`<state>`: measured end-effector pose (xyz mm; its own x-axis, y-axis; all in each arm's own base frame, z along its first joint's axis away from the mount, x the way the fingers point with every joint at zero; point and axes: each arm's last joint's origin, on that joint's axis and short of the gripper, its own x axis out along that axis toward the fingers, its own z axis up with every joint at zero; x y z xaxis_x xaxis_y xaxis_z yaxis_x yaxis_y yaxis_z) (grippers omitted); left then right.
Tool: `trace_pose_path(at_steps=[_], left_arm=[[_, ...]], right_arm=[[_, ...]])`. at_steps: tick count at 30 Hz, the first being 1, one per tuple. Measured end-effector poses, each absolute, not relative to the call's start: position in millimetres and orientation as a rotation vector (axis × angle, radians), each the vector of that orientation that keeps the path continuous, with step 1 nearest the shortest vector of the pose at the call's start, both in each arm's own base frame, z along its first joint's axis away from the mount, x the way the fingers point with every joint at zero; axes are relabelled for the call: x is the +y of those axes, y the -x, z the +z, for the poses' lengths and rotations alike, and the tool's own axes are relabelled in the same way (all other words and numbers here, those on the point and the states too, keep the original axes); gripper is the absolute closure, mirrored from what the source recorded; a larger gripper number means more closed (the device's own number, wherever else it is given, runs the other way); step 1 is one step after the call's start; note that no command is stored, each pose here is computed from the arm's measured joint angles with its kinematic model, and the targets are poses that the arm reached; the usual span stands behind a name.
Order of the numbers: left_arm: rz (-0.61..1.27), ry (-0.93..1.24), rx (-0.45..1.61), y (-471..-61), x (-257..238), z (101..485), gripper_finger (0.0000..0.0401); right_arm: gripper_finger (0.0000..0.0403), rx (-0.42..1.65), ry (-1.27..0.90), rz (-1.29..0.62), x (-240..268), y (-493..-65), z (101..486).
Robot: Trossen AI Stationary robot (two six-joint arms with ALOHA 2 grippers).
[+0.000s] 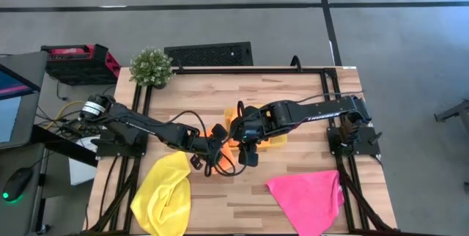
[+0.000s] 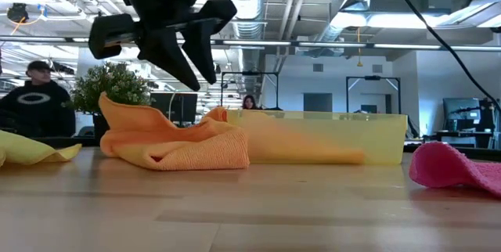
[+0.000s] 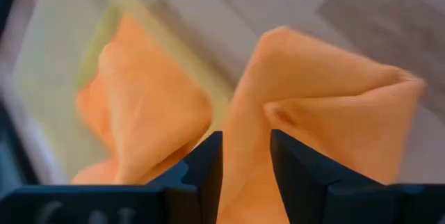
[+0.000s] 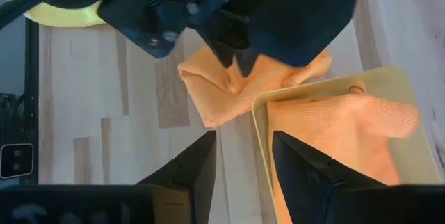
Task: Fold microfiber towels
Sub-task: Fold the orange microfiber towel
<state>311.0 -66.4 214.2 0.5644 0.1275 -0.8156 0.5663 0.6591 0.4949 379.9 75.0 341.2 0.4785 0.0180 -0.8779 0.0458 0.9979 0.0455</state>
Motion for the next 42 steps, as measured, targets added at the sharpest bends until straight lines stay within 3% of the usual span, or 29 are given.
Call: trace_pose_path(at_steps=[7,14,19,24,29,35,42], left_arm=[[-0.16,-0.662,1.014,-301,-62,238,0.0281],[-0.035,-0.436,0.976,-258,-52,283,0.028],[0.07,-0.203,0.888,-220,-48,315,0.028],[0.1,-0.041,0.792,-189,-47,336,0.028],[0.152,0.044,0.744,-166,-47,346,0.028],[0.201,0.08,0.761,-154,-46,346,0.028],[0.215,0.076,0.795,-153,-47,343,0.028]], right_arm=[[0.0243,1.072,-0.041,-0.005,75,-380,341],[0.0244,1.067,0.044,0.046,75,-381,340],[0.0244,0.978,0.123,0.102,76,-397,321],[0.0244,0.749,0.17,0.124,72,-418,308],[0.0244,0.631,0.159,0.109,68,-436,294],[0.0244,0.724,0.158,0.135,72,-455,244],[0.0244,0.646,0.147,0.134,77,-480,216]])
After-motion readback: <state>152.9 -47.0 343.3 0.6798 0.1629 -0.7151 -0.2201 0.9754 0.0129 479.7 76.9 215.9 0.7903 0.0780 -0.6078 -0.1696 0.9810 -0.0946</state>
